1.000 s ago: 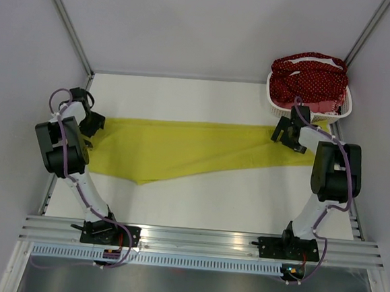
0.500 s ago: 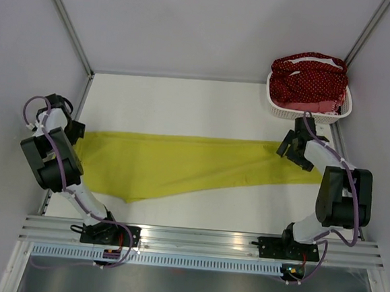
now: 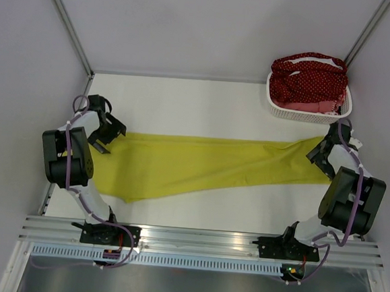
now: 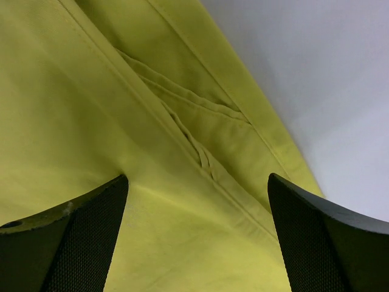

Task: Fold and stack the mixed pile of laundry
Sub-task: Fold the trousers at the center of the board.

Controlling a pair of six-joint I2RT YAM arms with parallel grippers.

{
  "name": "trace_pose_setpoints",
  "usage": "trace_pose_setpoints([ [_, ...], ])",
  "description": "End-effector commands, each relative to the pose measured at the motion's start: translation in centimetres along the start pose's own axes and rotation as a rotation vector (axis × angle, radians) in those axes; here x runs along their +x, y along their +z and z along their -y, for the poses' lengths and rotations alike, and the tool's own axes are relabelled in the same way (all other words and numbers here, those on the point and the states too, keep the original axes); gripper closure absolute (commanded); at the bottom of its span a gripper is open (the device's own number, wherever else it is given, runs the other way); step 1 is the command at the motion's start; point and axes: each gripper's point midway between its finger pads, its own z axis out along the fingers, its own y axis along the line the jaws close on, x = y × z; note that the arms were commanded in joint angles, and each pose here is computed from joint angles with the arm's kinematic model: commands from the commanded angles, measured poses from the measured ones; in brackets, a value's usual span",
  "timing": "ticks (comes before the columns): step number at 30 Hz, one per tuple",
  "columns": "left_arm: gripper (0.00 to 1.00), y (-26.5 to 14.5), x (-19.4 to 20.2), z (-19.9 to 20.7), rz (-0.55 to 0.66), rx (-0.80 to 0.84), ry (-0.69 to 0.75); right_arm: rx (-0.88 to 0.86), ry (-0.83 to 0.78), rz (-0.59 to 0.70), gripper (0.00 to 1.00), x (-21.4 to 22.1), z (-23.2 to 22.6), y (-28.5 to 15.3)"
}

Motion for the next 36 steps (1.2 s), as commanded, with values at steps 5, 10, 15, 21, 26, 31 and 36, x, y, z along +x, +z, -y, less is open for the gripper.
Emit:
trace_pose_setpoints([
  [5, 0.0, 2.3, 0.2, -1.0, -0.017, -0.025, 0.026, -0.02, 0.05, 0.0, 0.02, -1.0, 0.0, 2.4],
  [10, 0.0, 2.9, 0.7, -1.4, -0.031, -0.044, 0.025, -0.07, 0.068, 0.028, 0.02, -1.9, -1.4, 3.1],
  [15, 0.0, 2.8, 0.5, -1.5, -0.021, -0.047, 0.023, -0.07, 0.075, 0.032, 0.03, -1.8, -1.4, 3.5],
  [21, 0.0, 2.5, 0.3, -1.5, -0.013, -0.047, 0.017, -0.016, 0.081, 0.014, 0.04, -0.7, -0.4, 4.0],
  [26, 0.0, 2.6, 0.3, -1.6, -0.016, -0.049, 0.013, -0.046, 0.1, 0.016, 0.08, -0.5, -0.8, 4.4],
  [31, 0.0, 2.4, 0.0, -1.8, -0.006, -0.051, 0.004, -0.089, 0.12, 0.043, 0.19, -1.1, -1.7, 4.5],
  [36, 0.0, 2.4, 0.0, -2.0, -0.01, -0.05, -0.004, -0.054, 0.123, 0.061, 0.52, -1.9, -1.0, 3.8],
])
